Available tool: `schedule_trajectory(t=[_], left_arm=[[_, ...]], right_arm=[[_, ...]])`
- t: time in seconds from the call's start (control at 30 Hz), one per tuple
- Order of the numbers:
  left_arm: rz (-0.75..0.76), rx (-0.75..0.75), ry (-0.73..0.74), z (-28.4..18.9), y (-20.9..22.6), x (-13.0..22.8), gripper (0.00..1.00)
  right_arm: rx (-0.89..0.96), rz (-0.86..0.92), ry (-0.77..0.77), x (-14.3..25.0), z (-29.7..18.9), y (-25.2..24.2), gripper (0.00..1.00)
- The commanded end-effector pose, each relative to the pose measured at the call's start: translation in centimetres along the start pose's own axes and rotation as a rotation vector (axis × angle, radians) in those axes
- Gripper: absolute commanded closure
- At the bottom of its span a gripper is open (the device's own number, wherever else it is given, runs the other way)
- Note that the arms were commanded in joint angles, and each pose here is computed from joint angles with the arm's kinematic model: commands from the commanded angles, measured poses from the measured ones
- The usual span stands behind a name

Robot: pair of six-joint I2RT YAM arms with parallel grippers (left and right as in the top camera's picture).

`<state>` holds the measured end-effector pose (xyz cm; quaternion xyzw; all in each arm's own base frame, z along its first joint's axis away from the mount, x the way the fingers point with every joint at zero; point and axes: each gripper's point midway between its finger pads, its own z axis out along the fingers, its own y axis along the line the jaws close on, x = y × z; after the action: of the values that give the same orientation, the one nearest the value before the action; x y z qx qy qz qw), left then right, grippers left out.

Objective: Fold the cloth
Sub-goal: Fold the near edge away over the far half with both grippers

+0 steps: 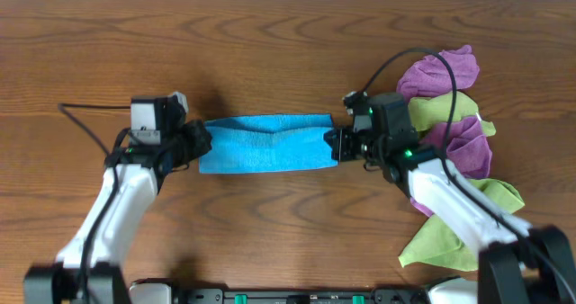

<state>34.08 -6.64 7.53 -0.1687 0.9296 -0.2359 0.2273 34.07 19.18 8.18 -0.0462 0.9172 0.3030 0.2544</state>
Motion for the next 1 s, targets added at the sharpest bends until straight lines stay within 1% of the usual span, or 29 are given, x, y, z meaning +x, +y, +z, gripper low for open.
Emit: schedule_trajectory(t=[0.0, 0.1, 0.17, 0.2, 0.33, 0.43, 0.63, 0.67, 0.7, 0.73, 0.8, 0.83, 0.87, 0.9, 0.93, 0.97], left_arm=[[-0.013, -0.004, -0.024, 1.2, -0.1, -2.4, 0.94], [-0.012, -0.004, -0.028, 2.1, -0.5, -4.8, 0.94], [0.007, -0.016, 0.009, 2.1, -0.7, -5.3, 0.94], [0.014, -0.031, 0.033, 2.0, -0.6, -4.9, 0.94], [-0.009, -0.079, 0.138, 1.6, 0.5, -2.3, 0.94], [0.005, -0.114, 0.224, 1.2, 1.4, -0.2, 0.94], [-0.014, -0.169, 0.278, 0.6, 2.4, 1.2, 0.94], [-0.014, -0.169, 0.277, 0.7, 2.4, 1.2, 0.89], [-0.014, -0.168, 0.276, 0.7, 2.4, 1.2, 0.60], [-0.015, -0.168, 0.278, 0.7, 2.4, 1.2, 0.41], [-0.018, -0.172, 0.283, 0.5, 2.5, 1.3, 0.39], [-0.021, -0.172, 0.283, 0.5, 2.6, 1.3, 0.16], [-0.022, -0.173, 0.282, 0.4, 2.6, 1.3, 0.02], [-0.015, -0.170, 0.278, 0.3, 2.5, 1.2, 0.02], [-0.011, -0.167, 0.273, 0.2, 2.4, 1.1, 0.02], [0.003, -0.160, 0.267, 0.0, 2.2, 0.9, 0.14]], right_arm=[[0.000, 0.010, -0.060, -3.2, 0.6, -0.3, 0.98], [-0.005, 0.009, -0.078, -5.5, 1.3, -0.1, 0.98], [-0.011, 0.014, -0.061, -6.1, 1.4, 0.3, 0.98], [-0.008, 0.019, -0.047, -5.8, 1.4, 0.3, 0.98], [0.002, 0.074, 0.078, -2.8, 1.3, -0.1, 0.99], [0.044, 0.121, 0.182, -0.1, 1.0, -0.9, 0.98], [0.076, 0.145, 0.259, 1.9, 0.5, -1.4, 0.98], [0.073, 0.142, 0.260, 1.9, 0.5, -1.4, 0.83], [0.074, 0.142, 0.260, 1.9, 0.5, -1.4, 0.45], [0.073, 0.142, 0.260, 1.9, 0.5, -1.4, 0.33], [0.071, 0.131, 0.256, 1.7, 0.5, -1.4, 0.18], [0.070, 0.121, 0.253, 1.6, 0.5, -1.4, 0.17], [0.068, 0.115, 0.243, 1.2, 0.4, -1.4, 0.19], [0.066, 0.115, 0.230, 0.6, 0.2, -1.4, 0.22], [0.063, 0.112, 0.215, 0.0, 0.0, -1.2, 0.32], [0.058, 0.105, 0.199, -0.7, -0.2, -1.0, 0.65]])
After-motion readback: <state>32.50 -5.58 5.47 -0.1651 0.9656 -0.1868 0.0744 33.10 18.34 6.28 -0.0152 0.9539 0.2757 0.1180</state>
